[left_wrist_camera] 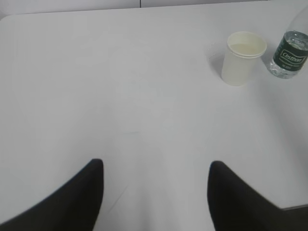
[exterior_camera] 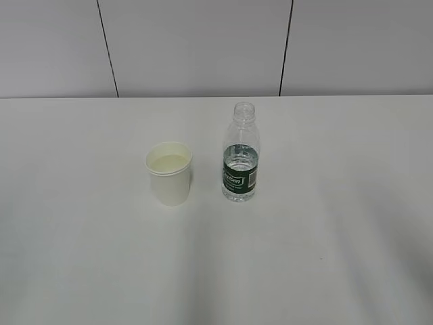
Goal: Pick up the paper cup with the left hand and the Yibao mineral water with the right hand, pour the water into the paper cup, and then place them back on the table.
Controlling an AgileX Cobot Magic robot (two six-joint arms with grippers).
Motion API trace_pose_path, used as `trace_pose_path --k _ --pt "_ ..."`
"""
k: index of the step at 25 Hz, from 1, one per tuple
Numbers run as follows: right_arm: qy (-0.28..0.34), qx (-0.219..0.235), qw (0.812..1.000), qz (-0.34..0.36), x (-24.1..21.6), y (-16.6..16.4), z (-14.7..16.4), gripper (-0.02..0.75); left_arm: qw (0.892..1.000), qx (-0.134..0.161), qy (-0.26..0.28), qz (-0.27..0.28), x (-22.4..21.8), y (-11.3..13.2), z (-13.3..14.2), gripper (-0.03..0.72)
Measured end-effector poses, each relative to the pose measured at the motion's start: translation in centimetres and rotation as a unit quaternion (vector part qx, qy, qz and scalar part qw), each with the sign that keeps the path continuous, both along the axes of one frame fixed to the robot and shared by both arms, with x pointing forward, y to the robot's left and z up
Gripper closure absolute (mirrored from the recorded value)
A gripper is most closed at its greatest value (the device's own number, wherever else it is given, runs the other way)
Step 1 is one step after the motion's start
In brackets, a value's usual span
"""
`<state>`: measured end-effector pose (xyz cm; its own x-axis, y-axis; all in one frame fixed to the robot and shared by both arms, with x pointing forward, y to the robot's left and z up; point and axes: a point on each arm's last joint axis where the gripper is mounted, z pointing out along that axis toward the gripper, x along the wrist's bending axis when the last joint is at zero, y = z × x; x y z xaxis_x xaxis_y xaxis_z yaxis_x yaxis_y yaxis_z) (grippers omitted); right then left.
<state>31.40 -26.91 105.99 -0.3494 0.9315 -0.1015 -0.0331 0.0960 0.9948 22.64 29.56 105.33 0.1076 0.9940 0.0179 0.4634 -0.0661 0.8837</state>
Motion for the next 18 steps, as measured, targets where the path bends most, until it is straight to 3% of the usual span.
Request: trace_pose_path --k 9,12,13,16,18 --pt "-0.002 -0.004 1.000 -0.003 0.0 -0.1 0.0 0.146 1.000 0.000 0.000 0.000 0.0 0.0 0.0 0.222" --pt "-0.035 -0.037 0.999 0.000 0.0 0.0 0.4 0.146 1.000 0.000 0.000 0.000 0.0 0.0 0.0 0.222" --pt "-0.044 -0.029 0.999 -0.001 0.0 0.0 0.6 0.146 1.000 0.000 0.000 0.000 0.0 0.0 0.0 0.222" --pt "-0.069 -0.002 0.996 -0.053 0.2 -0.8 1.2 0.146 1.000 0.000 0.000 0.000 0.0 0.0 0.0 0.222" --pt "-0.063 -0.013 0.991 -0.120 0.4 -2.0 1.1 0.146 1.000 0.000 0.000 0.000 0.0 0.0 0.0 0.222"
